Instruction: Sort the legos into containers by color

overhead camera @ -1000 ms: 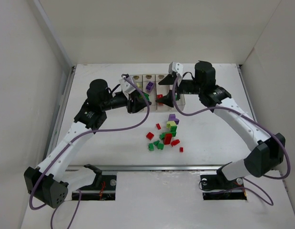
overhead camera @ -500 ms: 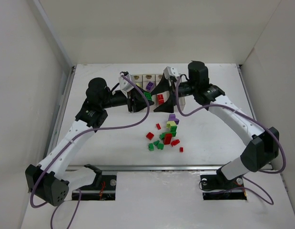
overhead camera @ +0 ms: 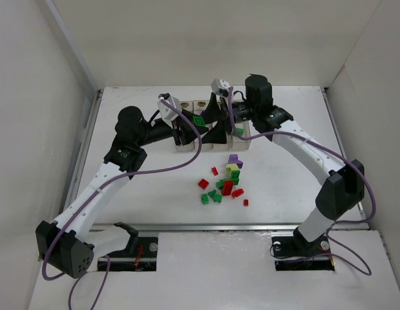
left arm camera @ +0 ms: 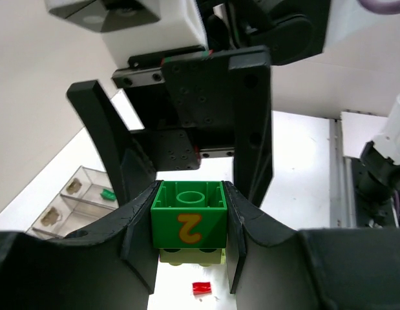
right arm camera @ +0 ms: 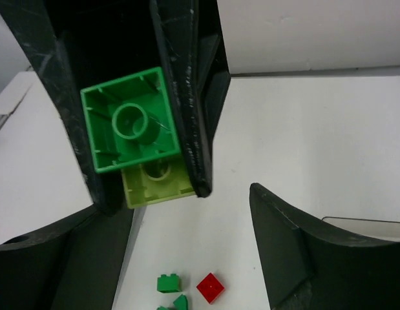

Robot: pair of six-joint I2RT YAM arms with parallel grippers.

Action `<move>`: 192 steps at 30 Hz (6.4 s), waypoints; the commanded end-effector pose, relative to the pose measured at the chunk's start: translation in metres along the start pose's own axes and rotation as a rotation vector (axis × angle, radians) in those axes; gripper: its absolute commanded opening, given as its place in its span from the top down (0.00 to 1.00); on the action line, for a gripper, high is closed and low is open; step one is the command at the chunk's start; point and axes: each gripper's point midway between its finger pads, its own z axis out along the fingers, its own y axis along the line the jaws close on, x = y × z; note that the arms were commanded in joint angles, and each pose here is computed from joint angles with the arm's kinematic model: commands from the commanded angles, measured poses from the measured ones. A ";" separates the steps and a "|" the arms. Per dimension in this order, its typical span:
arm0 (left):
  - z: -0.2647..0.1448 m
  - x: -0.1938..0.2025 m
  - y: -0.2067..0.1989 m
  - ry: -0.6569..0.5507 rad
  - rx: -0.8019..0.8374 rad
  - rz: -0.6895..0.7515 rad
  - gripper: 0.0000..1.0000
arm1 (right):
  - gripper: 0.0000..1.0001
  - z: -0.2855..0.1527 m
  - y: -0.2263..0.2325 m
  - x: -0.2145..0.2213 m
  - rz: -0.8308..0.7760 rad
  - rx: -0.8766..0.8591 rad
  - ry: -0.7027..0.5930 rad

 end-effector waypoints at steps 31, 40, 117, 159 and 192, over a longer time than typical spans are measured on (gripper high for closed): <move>-0.007 -0.025 -0.010 -0.108 -0.026 -0.045 0.46 | 1.00 -0.006 0.021 -0.055 -0.126 0.001 -0.144; -0.008 -0.021 -0.015 -0.098 -0.010 -0.037 0.50 | 1.00 -0.013 0.019 -0.058 -0.122 0.015 -0.166; -0.030 0.202 0.158 0.302 -0.399 0.049 0.66 | 0.86 -0.083 -0.125 0.076 0.341 0.527 -0.044; -0.269 0.281 0.186 1.189 -0.802 -0.238 0.01 | 0.74 -0.081 -0.114 0.080 0.367 0.508 0.016; -0.188 0.212 0.203 0.970 -0.690 -0.225 1.00 | 0.75 -0.133 -0.137 0.052 0.343 0.824 -0.016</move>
